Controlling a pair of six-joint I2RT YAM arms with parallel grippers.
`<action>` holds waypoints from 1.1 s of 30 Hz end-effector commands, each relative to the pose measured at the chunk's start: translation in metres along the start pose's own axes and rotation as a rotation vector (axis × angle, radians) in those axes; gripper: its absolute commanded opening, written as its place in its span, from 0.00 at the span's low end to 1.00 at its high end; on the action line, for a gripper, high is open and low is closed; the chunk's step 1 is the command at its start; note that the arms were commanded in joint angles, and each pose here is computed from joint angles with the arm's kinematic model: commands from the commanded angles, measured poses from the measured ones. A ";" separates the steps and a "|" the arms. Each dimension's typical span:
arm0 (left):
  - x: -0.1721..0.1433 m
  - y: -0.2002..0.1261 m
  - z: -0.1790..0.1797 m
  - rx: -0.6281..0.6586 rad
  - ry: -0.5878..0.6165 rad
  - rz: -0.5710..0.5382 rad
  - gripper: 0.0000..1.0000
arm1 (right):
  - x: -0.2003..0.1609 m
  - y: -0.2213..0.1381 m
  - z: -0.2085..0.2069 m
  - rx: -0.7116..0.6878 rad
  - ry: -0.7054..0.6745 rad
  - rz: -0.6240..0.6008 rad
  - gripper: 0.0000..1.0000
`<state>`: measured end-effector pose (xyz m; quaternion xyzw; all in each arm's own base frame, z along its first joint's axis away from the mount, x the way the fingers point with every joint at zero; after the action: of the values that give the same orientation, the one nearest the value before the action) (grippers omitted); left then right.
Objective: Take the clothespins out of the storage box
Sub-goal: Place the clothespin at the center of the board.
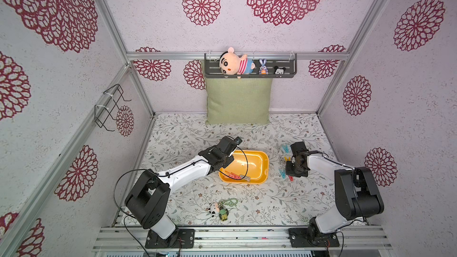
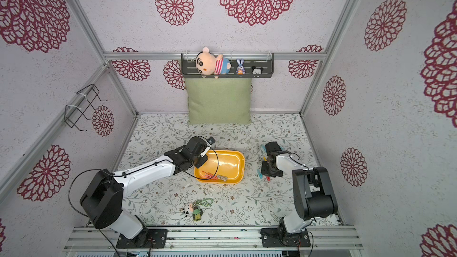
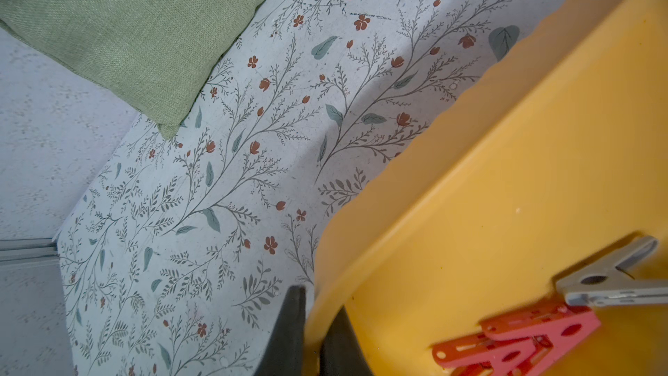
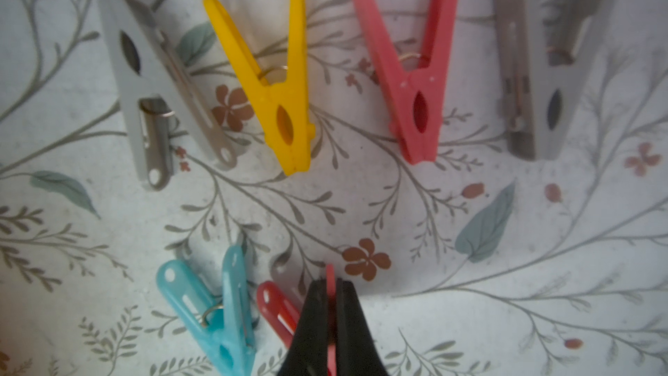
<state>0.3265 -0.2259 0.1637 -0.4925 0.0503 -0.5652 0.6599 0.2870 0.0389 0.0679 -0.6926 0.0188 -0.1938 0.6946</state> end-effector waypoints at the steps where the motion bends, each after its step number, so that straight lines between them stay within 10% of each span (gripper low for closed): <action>1: -0.005 -0.003 -0.008 -0.016 0.057 0.037 0.00 | 0.006 0.001 -0.001 -0.012 -0.016 -0.006 0.00; 25: -0.005 -0.004 -0.006 -0.009 0.056 0.034 0.00 | 0.016 0.009 -0.001 -0.034 -0.019 -0.008 0.00; 33: -0.004 -0.005 -0.006 -0.009 0.056 0.032 0.00 | 0.019 -0.001 -0.002 -0.031 -0.016 -0.025 0.17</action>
<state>0.3264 -0.2260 0.1637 -0.4924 0.0504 -0.5652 0.6599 0.3016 0.0371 0.0671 -0.6972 0.0124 -0.1920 0.6905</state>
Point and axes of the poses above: each gripper's point midway between its finger pads, its own y axis out along the fingers, its own z axis along the line the jaws close on, x = y × z, the point moved 5 cm from there along -y, back along the fingers, and after that the axes turned 8 degrees about y, right-handed, at the moved point
